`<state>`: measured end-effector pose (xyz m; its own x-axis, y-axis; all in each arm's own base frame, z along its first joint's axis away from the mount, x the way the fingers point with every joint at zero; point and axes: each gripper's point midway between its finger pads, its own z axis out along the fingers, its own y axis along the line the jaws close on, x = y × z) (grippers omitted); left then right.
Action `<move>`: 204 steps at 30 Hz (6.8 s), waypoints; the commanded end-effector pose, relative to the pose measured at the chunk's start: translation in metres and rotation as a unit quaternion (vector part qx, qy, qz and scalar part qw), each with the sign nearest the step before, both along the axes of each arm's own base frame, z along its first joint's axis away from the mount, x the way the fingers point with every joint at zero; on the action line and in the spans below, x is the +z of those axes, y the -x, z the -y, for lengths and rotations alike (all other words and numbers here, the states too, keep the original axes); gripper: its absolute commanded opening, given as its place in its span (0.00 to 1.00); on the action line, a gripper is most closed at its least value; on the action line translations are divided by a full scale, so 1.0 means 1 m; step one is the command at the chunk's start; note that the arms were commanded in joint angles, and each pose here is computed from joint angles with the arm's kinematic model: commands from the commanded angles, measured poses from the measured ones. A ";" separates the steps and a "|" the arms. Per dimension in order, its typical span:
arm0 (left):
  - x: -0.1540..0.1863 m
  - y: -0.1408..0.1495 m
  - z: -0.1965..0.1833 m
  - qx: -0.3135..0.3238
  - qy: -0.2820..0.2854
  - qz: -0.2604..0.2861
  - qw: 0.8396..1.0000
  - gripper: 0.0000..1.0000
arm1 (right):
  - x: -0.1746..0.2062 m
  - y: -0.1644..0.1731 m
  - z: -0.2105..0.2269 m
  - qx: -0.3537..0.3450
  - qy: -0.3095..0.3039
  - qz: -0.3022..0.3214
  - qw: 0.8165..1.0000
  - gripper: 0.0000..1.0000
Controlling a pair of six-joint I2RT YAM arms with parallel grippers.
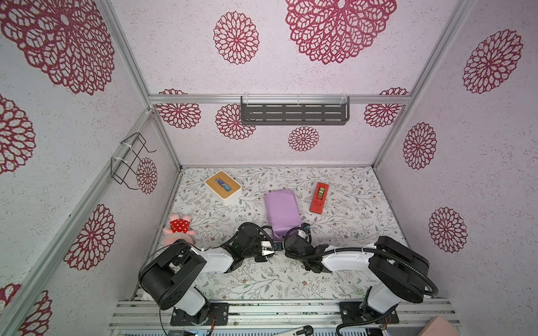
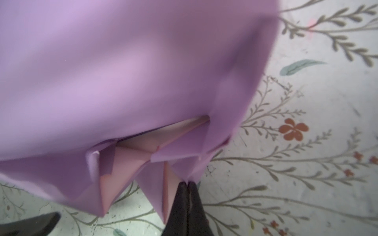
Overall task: Wrap a gift box in wrapping paper
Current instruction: Fifth fold the wrapping paper around the gift box.
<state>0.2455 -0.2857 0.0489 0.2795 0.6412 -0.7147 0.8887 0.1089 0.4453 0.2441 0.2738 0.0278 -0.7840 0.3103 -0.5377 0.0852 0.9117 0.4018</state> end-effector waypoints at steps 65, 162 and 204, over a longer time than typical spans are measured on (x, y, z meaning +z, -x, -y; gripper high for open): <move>-0.042 -0.012 0.020 -0.097 -0.041 0.152 0.983 0.23 | 0.026 -0.004 -0.004 -0.045 -0.145 0.000 0.988 0.00; -0.008 -0.025 0.012 0.004 0.075 0.166 0.983 0.00 | 0.064 -0.079 0.041 0.100 0.066 0.021 0.993 0.67; 0.019 -0.053 0.016 0.066 0.107 0.173 0.977 0.00 | 0.113 -0.077 0.023 0.208 0.075 0.115 0.968 0.73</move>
<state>0.2936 -0.2946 0.0450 0.3996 0.5713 -0.7168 0.7001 0.3145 0.6410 0.3227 0.2452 0.1048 -0.7531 -0.0561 -0.6555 -0.2813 0.9281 0.2438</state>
